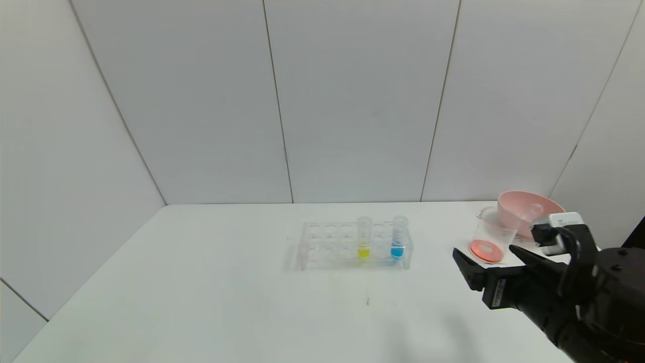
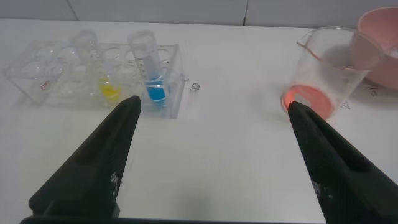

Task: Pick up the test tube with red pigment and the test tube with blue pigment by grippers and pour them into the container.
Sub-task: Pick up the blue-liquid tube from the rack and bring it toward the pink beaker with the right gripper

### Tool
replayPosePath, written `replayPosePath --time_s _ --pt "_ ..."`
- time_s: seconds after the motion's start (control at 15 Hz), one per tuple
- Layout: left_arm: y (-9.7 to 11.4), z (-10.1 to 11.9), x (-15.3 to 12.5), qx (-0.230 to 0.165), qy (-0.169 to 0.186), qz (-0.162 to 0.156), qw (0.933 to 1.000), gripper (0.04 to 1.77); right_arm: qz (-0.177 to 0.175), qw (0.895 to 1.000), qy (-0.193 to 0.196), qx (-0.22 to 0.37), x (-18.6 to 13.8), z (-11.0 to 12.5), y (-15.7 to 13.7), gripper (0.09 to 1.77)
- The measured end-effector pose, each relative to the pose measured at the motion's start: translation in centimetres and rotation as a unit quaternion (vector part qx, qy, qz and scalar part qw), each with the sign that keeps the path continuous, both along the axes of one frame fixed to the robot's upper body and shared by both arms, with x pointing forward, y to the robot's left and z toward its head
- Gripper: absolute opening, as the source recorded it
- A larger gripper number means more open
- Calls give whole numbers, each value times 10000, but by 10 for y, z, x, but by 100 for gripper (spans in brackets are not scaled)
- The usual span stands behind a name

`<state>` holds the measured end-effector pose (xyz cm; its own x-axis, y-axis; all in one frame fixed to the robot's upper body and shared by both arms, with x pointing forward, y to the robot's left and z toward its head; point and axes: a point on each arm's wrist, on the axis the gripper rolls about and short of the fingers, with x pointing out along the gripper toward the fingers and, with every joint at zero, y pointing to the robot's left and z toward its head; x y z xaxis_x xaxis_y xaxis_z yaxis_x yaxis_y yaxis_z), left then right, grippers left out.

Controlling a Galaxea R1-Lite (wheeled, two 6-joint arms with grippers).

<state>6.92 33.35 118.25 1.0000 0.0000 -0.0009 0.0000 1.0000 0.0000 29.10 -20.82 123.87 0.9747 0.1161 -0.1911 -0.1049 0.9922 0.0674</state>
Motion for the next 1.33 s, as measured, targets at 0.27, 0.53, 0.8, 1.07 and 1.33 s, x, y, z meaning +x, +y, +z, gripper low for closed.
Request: replayPosePath --time_s 0.27,0.53,0.8,1.07,1.33 --pt "0 0 0 0 0 0 10000 176 -93 9999 -36 46 25 -7 44 170" --pt "0 0 0 0 0 0 10000 176 -159 9999 -50 17 55 -19 76 170" --pt "0 0 0 0 2 0 10000 176 -254 9997 -20 -36 83 -36 92 170" --pt "0 0 0 0 0 0 10000 176 -448 9990 -12 -58 107 -48 93 170" --pt "0 0 0 0 0 0 10000 176 -483 9988 -47 -93 119 -53 96 170"
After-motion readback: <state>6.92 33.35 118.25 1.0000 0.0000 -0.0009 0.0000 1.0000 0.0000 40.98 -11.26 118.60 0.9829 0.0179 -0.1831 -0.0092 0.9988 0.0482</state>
